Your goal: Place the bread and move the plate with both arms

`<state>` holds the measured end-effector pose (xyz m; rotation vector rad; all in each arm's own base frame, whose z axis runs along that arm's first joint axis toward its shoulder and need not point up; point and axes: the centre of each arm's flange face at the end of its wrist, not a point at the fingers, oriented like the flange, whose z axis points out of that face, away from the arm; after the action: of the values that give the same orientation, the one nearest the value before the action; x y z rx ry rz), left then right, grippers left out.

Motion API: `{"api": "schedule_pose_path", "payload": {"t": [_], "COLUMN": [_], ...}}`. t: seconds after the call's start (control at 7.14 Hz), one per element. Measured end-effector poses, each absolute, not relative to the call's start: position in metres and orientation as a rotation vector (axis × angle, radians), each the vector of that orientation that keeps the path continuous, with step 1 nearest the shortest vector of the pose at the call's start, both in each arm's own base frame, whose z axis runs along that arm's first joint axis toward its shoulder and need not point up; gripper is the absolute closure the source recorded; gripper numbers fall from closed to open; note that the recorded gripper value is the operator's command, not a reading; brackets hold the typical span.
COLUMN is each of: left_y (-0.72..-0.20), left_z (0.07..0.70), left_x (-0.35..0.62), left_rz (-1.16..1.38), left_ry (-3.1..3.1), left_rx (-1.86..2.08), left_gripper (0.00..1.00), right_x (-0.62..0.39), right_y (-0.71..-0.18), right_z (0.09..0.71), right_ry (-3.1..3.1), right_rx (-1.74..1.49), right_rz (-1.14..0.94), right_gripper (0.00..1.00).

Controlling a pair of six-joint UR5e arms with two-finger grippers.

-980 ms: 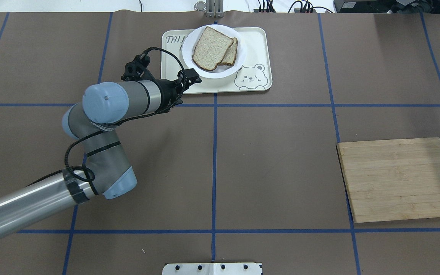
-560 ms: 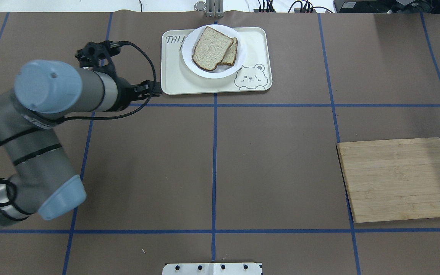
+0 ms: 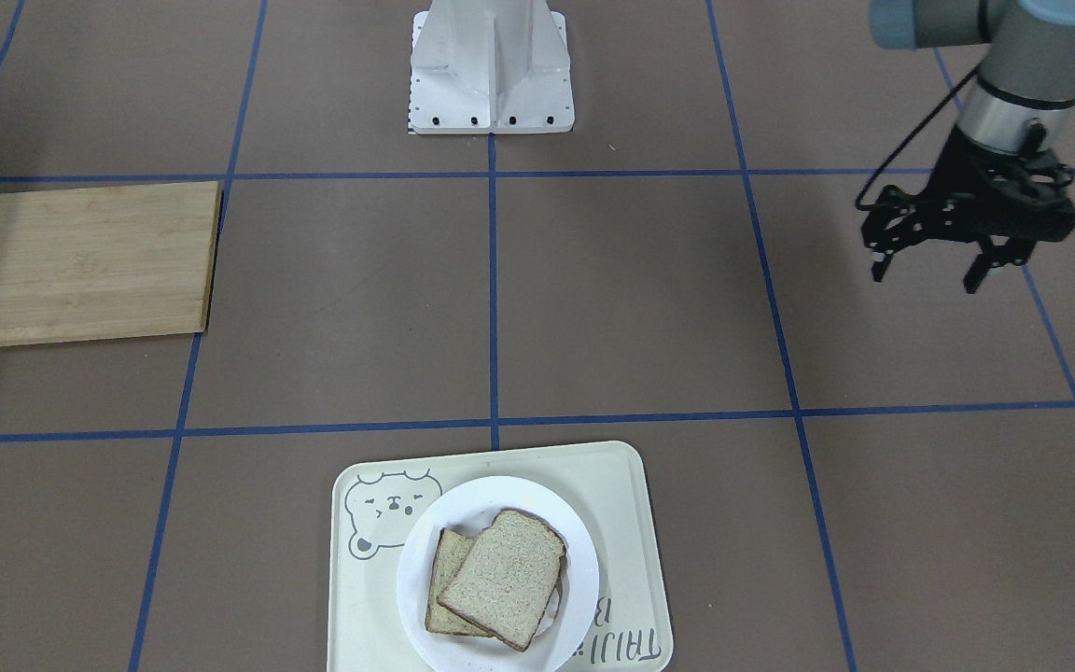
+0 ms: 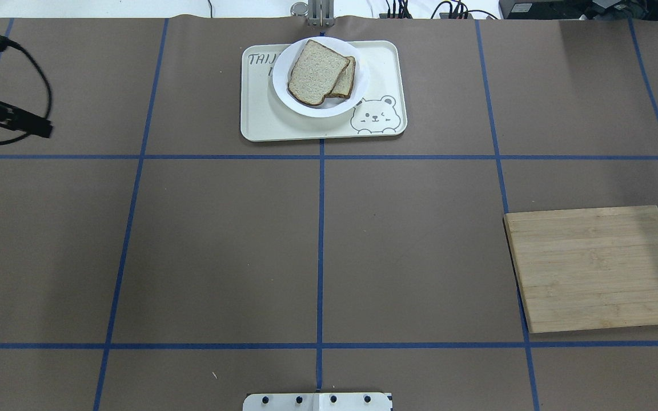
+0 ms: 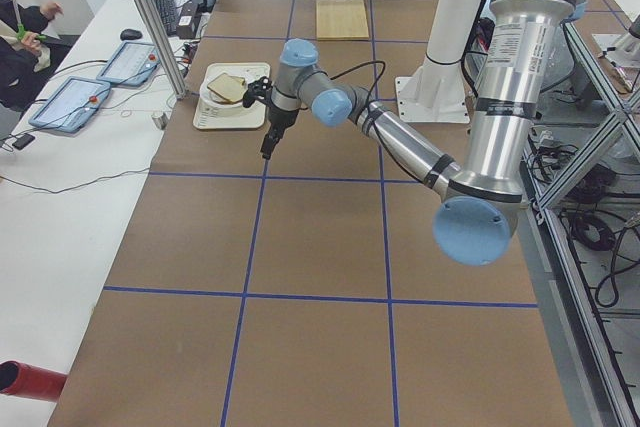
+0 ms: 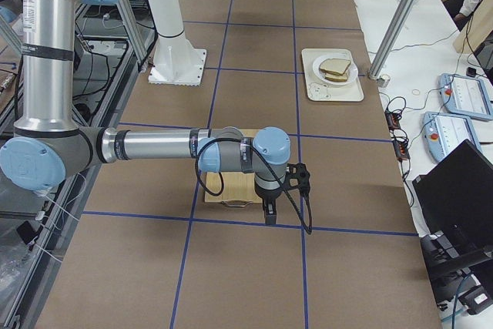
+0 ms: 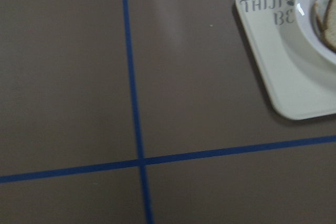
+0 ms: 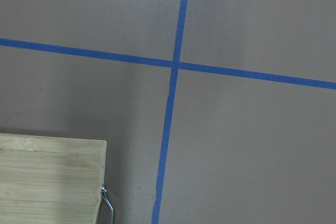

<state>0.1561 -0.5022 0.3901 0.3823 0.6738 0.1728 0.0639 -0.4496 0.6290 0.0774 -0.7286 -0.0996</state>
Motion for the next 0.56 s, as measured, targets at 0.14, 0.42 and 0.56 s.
{"api": "schedule_pose_path", "payload": {"t": [0.14,0.42,0.56], "left_y": [-0.512,-0.522,-0.517], "left_z": [0.435,0.516,0.545], "left_x": [0.106,0.018,-0.014], "left_rz": [0.213,0.307,0.303], "left_ry": [0.642,0.636,0.664], "left_rx": [0.327,0.222,0.170], "left_gripper": [0.02,0.02,0.02], "right_x": [0.065,0.070,0.074], "right_y": [-0.447,-0.441,-0.437], "right_z": [0.631,0.634,0.636], "right_ry": [-0.730,-0.730,-0.730], "right_rx": [0.075,0.075,0.076], "right_rz": [-0.101,-0.091,-0.082], "right_gripper": [0.00,0.00,0.00]}}
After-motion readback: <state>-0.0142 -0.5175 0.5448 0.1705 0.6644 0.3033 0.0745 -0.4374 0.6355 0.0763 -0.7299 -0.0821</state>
